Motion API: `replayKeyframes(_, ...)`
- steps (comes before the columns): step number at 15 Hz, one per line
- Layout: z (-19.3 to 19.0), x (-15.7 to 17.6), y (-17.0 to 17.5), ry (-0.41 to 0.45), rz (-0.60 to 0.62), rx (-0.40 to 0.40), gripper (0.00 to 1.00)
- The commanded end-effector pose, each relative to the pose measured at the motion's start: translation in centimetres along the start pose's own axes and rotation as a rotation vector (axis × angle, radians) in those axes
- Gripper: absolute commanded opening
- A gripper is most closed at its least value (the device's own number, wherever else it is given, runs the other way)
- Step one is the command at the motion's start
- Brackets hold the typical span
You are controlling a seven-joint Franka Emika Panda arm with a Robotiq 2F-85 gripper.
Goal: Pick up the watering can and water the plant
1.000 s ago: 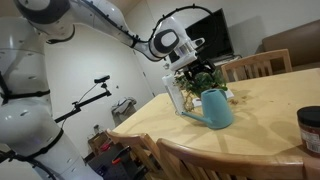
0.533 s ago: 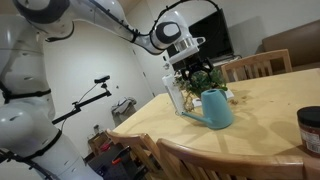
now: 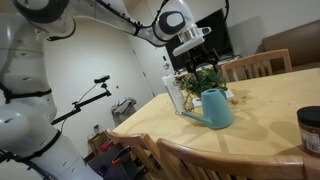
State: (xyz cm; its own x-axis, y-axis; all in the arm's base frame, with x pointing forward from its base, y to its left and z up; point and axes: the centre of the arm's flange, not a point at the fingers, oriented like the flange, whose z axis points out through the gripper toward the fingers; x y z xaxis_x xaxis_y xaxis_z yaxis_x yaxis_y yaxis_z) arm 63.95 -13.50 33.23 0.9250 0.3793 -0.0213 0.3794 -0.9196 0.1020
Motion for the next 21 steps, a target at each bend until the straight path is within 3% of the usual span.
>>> replayKeyframes(1,0.6,1.1,0.7,-0.068,0.0,-0.044,1.0)
replayKeyframes(6,1.2,1.3,0.0,-0.17,-0.032,-0.141,1.0)
replayKeyframes(12,1.9,1.0,-1.2,-0.293,-0.165,-0.214,1.0)
replayKeyframes(21,2.4,0.8,-1.5,-0.271,-0.165,-0.209,1.0)
